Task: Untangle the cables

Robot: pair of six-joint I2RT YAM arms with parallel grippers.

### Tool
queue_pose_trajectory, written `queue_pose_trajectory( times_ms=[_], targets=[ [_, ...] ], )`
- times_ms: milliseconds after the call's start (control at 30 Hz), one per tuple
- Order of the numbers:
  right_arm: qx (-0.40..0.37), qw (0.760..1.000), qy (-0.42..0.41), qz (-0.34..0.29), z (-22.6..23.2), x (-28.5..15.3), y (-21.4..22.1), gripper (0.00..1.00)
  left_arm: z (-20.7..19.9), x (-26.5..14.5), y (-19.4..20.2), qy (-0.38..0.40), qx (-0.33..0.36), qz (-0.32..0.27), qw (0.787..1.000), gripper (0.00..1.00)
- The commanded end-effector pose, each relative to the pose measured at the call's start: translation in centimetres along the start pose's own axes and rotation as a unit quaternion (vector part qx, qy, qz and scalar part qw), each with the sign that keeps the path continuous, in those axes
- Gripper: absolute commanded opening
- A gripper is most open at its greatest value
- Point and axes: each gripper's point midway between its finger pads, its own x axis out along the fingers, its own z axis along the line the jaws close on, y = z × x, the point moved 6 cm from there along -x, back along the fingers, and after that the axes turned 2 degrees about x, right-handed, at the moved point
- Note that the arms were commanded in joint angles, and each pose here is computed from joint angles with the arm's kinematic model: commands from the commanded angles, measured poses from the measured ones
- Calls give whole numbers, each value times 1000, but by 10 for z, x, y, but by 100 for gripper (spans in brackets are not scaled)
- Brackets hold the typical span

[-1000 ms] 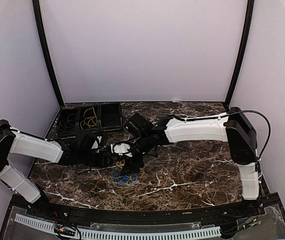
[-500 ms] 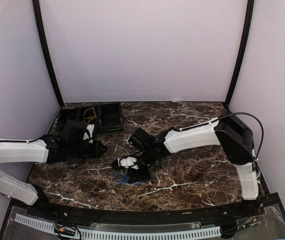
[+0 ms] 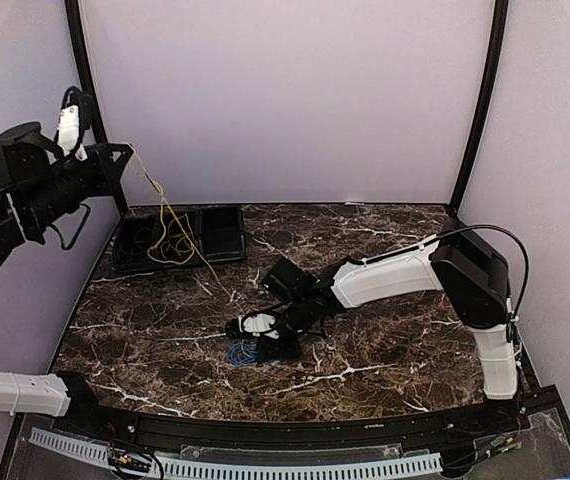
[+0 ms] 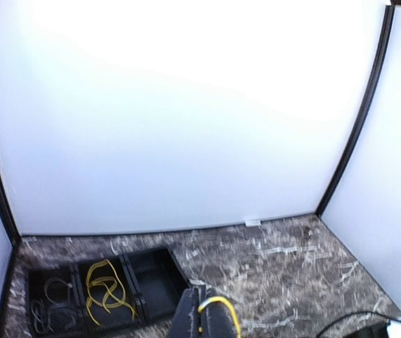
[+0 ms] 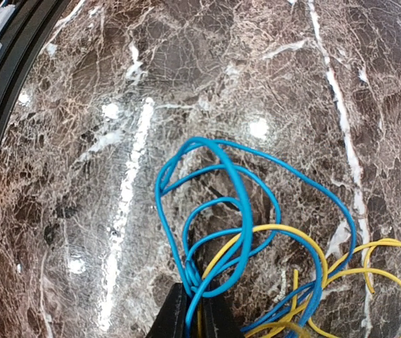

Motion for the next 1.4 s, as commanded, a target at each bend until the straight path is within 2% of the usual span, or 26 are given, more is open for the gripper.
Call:
queue_pose_trajectory(
  times_ms=[0, 100, 167, 433, 533, 700, 867, 1033, 1367],
  targets=[
    [34, 997, -14, 64, 10, 6, 34, 10, 21, -46, -73, -76, 47, -98, 991, 0],
    [33, 997, -11, 65, 9, 6, 33, 10, 21, -62, -102, -81, 51, -133, 987, 0],
    [33, 997, -8, 66, 8, 5, 33, 11, 21, -63, -105, -80, 52, -135, 986, 0],
    [19, 998, 14, 65, 6, -7, 26, 20, 20, -47, -81, -81, 56, -104, 990, 0],
    [11, 998, 23, 57, 6, -18, 17, 28, 19, -41, -78, -83, 62, -99, 990, 0],
    [-10, 998, 58, 29, 3, -55, -11, 50, 18, -25, -68, -97, 72, -72, 990, 0],
    [-23, 994, 105, -13, -5, -105, -34, 61, 18, -5, -54, -120, 78, -43, 989, 0],
    [3, 991, 125, -46, -19, -147, -31, 65, 17, 12, -42, -131, 87, -21, 987, 0],
    [95, 976, 164, -105, -33, -217, 31, 66, 25, 53, -13, -142, 103, 42, 984, 0]
  ],
)
